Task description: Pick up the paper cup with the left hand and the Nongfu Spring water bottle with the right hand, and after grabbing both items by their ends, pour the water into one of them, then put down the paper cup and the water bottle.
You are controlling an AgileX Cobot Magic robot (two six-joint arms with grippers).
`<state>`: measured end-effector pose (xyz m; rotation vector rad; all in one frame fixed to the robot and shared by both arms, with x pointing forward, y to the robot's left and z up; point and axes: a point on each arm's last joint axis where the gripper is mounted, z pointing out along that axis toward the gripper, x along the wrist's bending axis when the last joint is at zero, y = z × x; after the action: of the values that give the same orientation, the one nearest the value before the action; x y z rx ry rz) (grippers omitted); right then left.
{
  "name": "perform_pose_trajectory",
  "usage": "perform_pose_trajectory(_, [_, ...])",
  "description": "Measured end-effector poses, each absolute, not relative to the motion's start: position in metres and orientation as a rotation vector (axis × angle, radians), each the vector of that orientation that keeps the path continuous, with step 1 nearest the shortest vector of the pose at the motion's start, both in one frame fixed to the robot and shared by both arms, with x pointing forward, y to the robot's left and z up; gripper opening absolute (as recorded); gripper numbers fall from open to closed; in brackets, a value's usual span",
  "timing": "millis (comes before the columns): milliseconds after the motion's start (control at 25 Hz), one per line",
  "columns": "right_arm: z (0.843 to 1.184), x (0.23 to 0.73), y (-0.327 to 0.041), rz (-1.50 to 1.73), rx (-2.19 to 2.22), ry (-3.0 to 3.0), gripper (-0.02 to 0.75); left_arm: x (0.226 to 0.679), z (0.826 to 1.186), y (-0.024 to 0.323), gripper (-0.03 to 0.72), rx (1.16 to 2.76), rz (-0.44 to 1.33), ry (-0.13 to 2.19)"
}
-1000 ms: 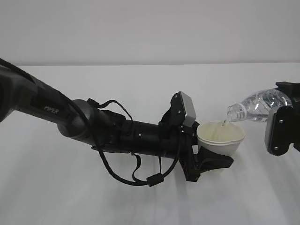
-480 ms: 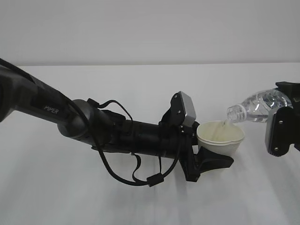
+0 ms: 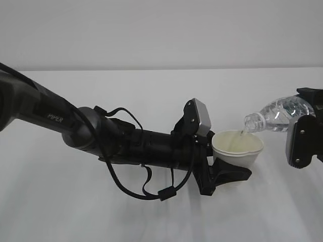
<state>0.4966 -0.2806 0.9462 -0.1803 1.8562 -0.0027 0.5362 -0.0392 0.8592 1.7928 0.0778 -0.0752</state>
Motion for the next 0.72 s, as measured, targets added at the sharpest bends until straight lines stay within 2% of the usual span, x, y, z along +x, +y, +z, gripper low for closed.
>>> perform_pose_trajectory(720, [0.9462,0.4966,-0.2806,-0.021,-0.205,1.854,0.405,0.536,0.8591,-0.0392,0.434,1.794,-0.077,0.077])
